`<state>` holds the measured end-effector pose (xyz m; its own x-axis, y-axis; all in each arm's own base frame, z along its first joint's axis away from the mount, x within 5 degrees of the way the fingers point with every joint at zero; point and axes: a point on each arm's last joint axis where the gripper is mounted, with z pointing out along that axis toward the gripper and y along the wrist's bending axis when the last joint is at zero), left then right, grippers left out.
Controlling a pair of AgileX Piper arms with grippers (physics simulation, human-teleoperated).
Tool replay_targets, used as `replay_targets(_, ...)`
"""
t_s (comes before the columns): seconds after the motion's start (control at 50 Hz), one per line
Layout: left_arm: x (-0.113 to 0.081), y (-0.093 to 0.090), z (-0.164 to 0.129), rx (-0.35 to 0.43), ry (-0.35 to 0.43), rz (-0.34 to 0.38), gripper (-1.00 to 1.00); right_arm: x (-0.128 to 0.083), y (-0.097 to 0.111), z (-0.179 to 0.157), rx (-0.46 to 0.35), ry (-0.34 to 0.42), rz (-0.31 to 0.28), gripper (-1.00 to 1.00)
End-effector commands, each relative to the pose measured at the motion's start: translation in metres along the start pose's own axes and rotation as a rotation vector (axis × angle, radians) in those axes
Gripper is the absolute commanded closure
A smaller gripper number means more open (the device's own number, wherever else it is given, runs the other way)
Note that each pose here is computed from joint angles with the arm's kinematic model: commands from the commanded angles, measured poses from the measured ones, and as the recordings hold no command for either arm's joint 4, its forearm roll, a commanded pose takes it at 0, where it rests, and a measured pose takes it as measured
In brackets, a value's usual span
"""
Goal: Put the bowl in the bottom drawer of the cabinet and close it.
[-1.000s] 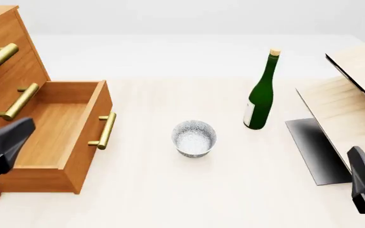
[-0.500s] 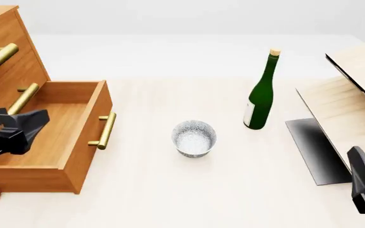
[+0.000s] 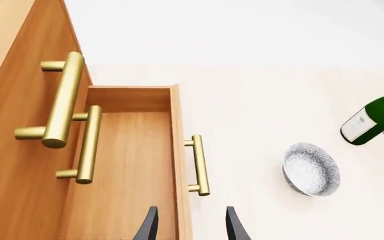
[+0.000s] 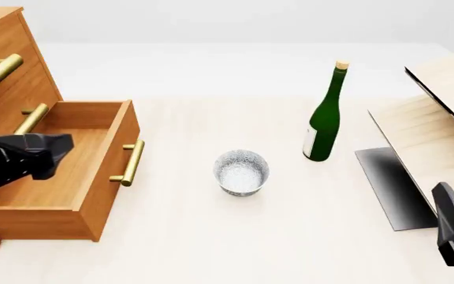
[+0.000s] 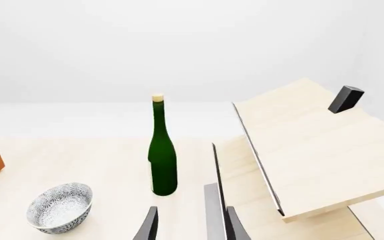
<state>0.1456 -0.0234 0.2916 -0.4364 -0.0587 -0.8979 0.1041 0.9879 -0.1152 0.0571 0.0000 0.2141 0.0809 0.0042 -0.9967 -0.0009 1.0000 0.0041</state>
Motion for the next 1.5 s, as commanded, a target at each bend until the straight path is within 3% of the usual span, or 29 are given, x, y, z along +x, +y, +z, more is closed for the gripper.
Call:
replay_targets(0.02,0.005,0.004,0.016,-0.023,0.044,-0.017,-1.00,0.000,0.000,0.000,0.000,0.000,0.001,-1.00)
replay_targets(0.36,0.017,-0.005,0.033,0.020,0.113,-0.052,-1.00,0.000,0.000,0.000,-0.002,0.002,-0.001,-1.00)
replay_targets(1.5,0.052,0.001,0.074,-0.020,0.241,-0.088,-1.00,0.000,0.000,0.000,-0.004,0.002,-0.002,-1.00)
